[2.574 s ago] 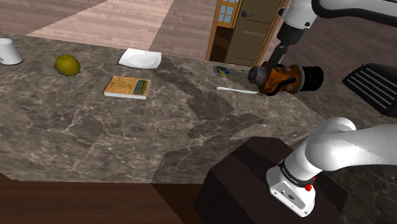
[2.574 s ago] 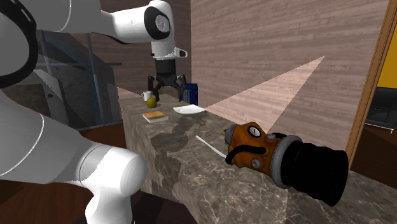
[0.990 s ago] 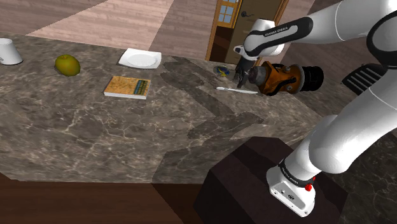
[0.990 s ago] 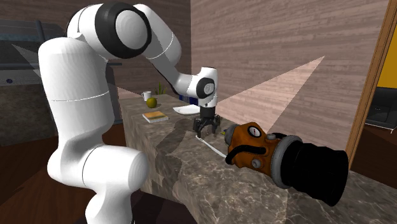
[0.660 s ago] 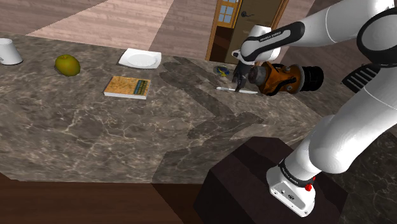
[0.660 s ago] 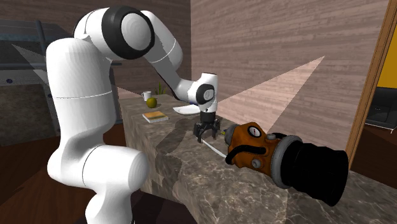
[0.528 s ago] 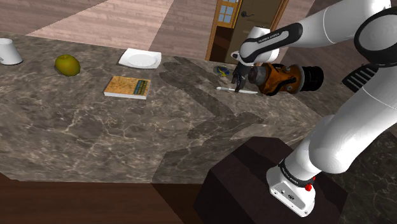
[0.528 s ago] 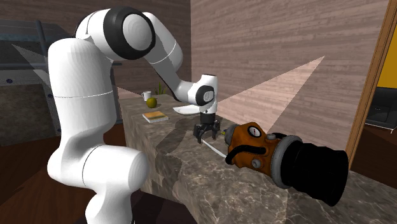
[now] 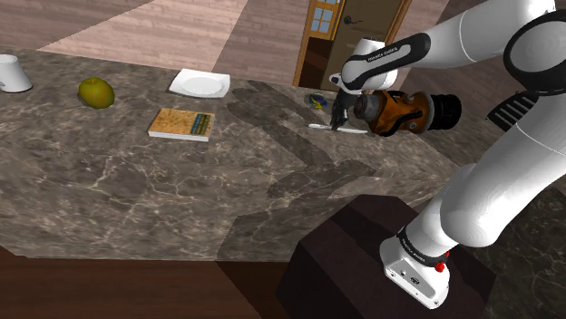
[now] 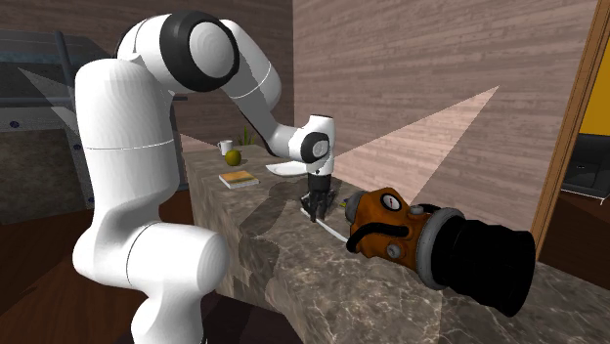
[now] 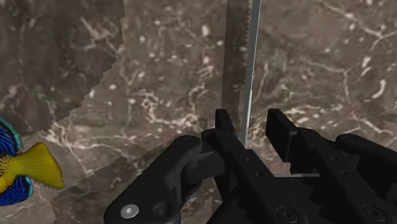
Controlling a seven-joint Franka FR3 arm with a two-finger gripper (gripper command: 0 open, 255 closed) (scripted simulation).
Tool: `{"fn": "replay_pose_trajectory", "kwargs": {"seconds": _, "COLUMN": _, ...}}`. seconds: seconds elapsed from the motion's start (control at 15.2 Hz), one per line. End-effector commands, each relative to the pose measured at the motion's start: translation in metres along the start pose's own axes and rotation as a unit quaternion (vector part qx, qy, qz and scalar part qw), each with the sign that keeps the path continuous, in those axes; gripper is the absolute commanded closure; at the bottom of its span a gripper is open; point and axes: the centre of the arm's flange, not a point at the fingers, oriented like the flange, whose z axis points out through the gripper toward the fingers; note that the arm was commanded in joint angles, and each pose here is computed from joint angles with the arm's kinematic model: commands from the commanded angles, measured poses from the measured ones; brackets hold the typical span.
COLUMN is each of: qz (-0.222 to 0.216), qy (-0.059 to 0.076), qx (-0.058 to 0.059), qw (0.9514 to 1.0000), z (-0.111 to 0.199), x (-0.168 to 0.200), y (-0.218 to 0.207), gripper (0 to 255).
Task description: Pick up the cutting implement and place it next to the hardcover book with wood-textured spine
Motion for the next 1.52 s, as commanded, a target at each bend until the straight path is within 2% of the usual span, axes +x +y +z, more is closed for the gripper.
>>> {"fn": "replay_pose_trajectory", "kwargs": {"seconds": 0.0, "qz": 0.000, "qy": 0.000, "qx": 0.000, "qw": 1.0000, "z": 0.000, "x": 0.000, "y": 0.000, "gripper": 255}}
{"fn": "replay_pose_trajectory", "kwargs": {"seconds": 0.46, "qz": 0.000, "qy": 0.000, "qx": 0.000, "qw": 1.0000, "z": 0.000, "x": 0.000, "y": 0.000, "gripper": 255}}
{"fn": "replay_pose_trajectory", "kwargs": {"seconds": 1.45, "qz": 0.000, "qy": 0.000, "qx": 0.000, "qw": 1.0000, "z": -0.079, "x": 0.004, "y": 0.000, "gripper": 255}}
